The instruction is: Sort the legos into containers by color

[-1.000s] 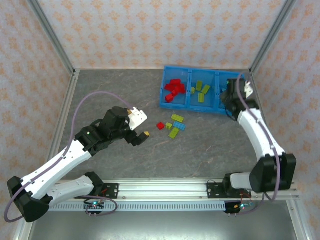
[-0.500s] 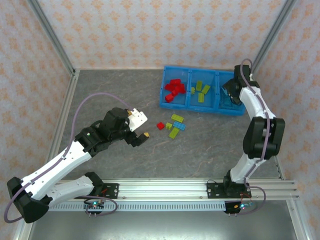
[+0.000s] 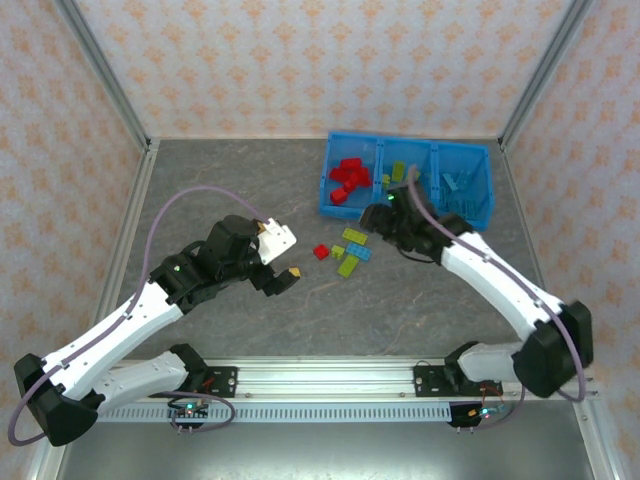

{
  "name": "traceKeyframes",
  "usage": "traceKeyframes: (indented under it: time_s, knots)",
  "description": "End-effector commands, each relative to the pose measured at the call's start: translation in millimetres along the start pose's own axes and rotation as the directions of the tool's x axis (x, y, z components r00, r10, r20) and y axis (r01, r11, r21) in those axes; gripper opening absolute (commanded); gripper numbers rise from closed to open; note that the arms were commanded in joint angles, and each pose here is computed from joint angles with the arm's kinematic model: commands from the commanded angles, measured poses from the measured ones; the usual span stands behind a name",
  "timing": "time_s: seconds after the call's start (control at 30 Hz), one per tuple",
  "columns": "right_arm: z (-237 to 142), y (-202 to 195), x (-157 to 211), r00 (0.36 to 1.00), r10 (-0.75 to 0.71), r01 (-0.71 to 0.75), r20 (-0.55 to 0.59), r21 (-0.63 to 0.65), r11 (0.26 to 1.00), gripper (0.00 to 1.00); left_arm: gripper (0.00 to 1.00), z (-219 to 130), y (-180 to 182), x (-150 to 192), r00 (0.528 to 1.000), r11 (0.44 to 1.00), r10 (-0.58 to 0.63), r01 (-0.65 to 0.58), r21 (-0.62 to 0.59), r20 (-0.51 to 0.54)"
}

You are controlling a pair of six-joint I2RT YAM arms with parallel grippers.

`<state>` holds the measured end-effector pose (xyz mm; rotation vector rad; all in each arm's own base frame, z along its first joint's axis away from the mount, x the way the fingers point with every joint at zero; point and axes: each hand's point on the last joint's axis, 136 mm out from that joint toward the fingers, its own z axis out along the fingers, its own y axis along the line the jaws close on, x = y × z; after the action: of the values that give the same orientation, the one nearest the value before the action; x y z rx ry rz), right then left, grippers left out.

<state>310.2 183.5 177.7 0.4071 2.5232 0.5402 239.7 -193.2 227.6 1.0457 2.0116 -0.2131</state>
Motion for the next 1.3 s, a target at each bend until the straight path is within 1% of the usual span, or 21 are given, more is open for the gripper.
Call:
traceKeyframes:
  time_s: [0.0,0.1,0.2,0.27,0.37,0.5,0.73,0.83,1.0,1.07,1.17,1.27]
  knots:
    - [24,-13,19,0.998,-0.016,0.025,-0.067,0.132,0.991,0.77,1.0,-1,3,-4,1.0,1.0,0.014,-0.014,-0.004,0.013]
    - [51,-13,25,0.991,-0.023,0.045,-0.129,0.167,0.985,0.82,1.0,-2,-2,-3,1.0,1.0,0.024,-0.024,0.02,0.019]
    - [79,-10,31,0.98,-0.033,0.072,-0.196,0.196,0.978,0.84,1.0,-4,-18,-1,0.997,0.992,0.065,-0.068,0.108,0.028]
    - [95,-14,33,0.979,-0.028,0.075,-0.202,0.228,0.971,0.86,1.0,-5,-21,0,0.996,0.988,0.079,-0.082,0.128,0.029]
    - [113,-23,35,0.977,0.003,0.055,-0.213,0.265,0.963,0.87,1.0,-5,-19,2,0.996,0.99,0.082,-0.083,0.113,0.02]
    - [126,-34,42,0.972,0.039,0.033,-0.231,0.296,0.955,0.89,1.0,-4,-17,3,0.997,0.991,0.082,-0.083,0.103,0.014]
    - [143,-41,47,0.966,0.047,0.038,-0.254,0.319,0.947,0.89,1.0,-1,-18,3,0.997,0.99,0.079,-0.079,0.113,0.005]
    - [149,-47,51,0.963,0.071,0.018,-0.259,0.327,0.945,0.84,1.0,0,-18,3,0.997,0.991,0.079,-0.079,0.112,0.004]
    - [147,-54,59,0.959,0.102,-0.009,-0.263,0.332,0.943,0.68,1.0,0,-17,4,0.997,0.992,0.079,-0.079,0.103,0.004]
    - [138,-56,57,0.966,0.107,-0.024,-0.237,0.328,0.944,0.65,1.0,0,-17,4,0.997,0.991,0.08,-0.08,0.107,0.005]
    - [114,-58,46,0.982,0.107,-0.054,-0.157,0.31,0.949,0.61,1.0,-1,-18,3,0.997,0.99,0.081,-0.081,0.112,0.01]
    - [77,-57,22,0.993,0.119,-0.112,-0.012,0.254,0.961,0.58,1.0,-1,-19,3,0.997,0.99,0.081,-0.081,0.113,0.012]
